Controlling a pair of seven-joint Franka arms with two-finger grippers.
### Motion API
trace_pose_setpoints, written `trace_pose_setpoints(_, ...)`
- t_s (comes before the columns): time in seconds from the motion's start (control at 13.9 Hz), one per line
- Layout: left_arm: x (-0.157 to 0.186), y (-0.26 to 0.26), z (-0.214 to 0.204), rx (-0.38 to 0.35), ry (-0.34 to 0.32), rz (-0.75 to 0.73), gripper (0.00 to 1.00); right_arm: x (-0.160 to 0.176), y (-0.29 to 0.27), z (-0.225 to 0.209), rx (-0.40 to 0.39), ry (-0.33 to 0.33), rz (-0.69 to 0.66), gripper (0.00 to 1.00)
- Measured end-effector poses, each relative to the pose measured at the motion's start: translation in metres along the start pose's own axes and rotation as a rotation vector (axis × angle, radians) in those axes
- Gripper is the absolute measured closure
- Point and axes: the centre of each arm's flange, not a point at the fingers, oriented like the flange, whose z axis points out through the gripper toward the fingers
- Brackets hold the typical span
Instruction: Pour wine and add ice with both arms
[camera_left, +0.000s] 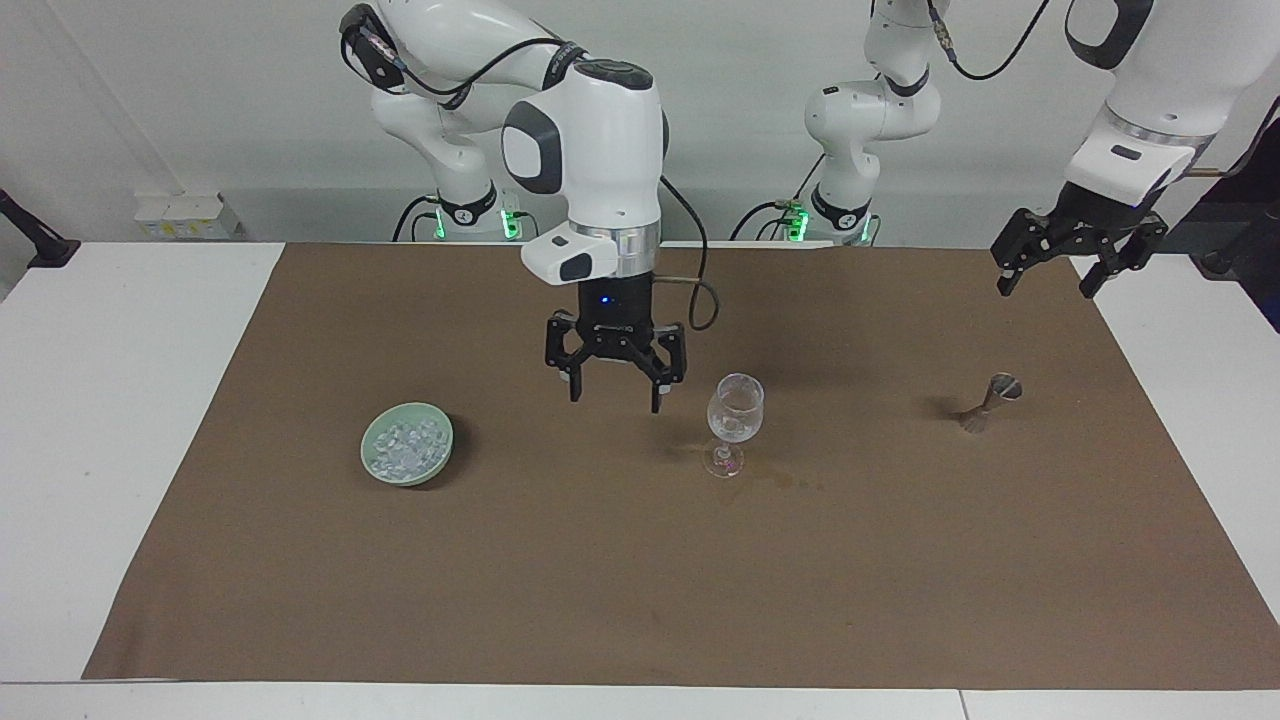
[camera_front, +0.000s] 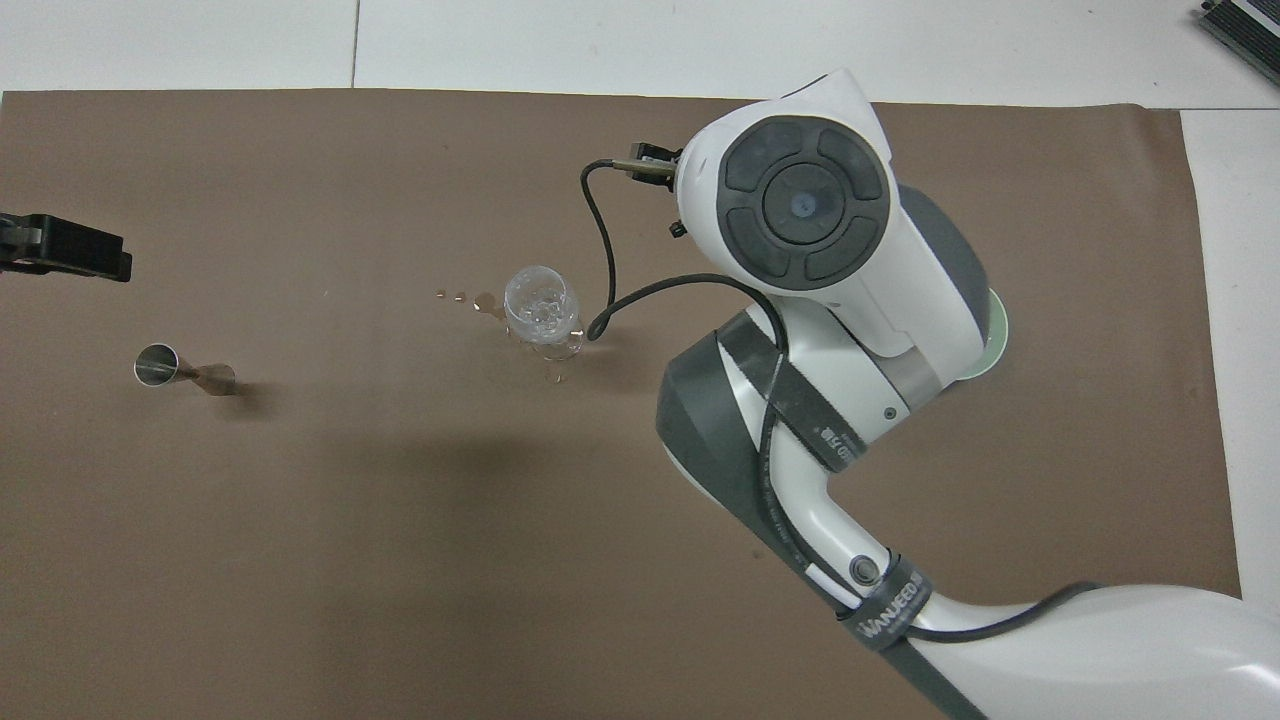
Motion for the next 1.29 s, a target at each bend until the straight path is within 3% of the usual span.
trace_pose_setpoints(0.57, 0.0, 0.001, 0.0, 0.0, 0.0, 0.001, 0.0, 0.059, 0.119, -0.032, -0.046, -0.126, 0.024, 0.0)
trace_pose_setpoints(1.29, 0.0, 0.004, 0.0, -0.001, -0.001, 0.007, 0.0, 0.07, 0.244, -0.092, -0.062, -0.3, -0.019, 0.0)
